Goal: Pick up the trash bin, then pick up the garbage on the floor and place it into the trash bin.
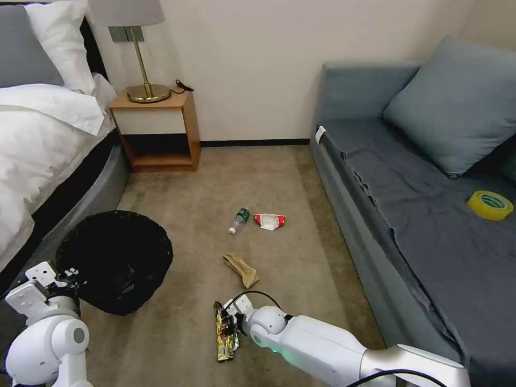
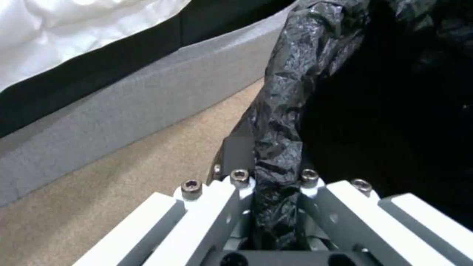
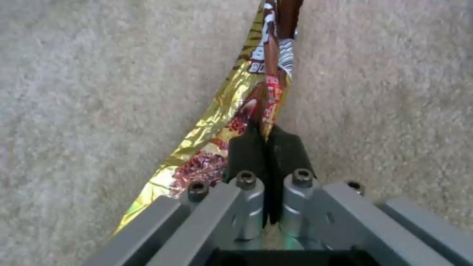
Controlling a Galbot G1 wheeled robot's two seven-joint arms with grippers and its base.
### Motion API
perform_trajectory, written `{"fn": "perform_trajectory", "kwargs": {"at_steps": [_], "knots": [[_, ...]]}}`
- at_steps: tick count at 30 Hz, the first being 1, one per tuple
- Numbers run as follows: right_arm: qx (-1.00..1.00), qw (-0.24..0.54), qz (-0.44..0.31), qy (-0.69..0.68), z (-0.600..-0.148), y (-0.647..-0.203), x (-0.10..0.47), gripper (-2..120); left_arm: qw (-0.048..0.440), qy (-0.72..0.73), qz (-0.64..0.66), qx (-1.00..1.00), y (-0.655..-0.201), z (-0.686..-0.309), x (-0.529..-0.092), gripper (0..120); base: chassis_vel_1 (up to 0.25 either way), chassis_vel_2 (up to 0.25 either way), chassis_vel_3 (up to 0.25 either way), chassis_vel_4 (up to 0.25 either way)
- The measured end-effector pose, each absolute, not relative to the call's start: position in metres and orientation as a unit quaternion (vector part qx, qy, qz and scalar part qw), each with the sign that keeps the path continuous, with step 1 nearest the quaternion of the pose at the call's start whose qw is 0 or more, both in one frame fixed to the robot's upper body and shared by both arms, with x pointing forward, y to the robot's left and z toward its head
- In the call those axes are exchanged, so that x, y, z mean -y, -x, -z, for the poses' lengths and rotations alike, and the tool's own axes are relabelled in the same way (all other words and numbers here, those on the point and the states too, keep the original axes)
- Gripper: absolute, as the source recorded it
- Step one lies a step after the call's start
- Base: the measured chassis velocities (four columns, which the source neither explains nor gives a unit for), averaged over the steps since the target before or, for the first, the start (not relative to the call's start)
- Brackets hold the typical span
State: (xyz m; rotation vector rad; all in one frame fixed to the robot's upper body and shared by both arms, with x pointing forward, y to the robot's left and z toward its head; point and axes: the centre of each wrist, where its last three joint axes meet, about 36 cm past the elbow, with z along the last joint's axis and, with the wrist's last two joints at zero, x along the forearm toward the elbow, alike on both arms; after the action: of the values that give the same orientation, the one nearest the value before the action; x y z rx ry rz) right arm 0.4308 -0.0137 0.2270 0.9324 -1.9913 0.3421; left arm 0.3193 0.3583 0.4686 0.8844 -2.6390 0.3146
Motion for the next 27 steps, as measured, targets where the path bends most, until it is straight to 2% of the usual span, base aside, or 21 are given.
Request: {"fn": "perform_trajectory", "kwargs": {"at_steps": [15,27], "knots": [[0.822,0.415,-0.117,-0.371,-0.264,-0.44,0.029,0,0.172,-0.307,-0.109,0.93,-0.319,-0.468,-0.356,2,0.0,0.0,0.0,0.0],[0.845,0.392,-0.112,-0.347,-0.305,-0.452,0.081,0,0.18,-0.298,-0.104,0.932,-0.317,-0.466,-0.348,2,0.0,0.0,0.0,0.0]]}}
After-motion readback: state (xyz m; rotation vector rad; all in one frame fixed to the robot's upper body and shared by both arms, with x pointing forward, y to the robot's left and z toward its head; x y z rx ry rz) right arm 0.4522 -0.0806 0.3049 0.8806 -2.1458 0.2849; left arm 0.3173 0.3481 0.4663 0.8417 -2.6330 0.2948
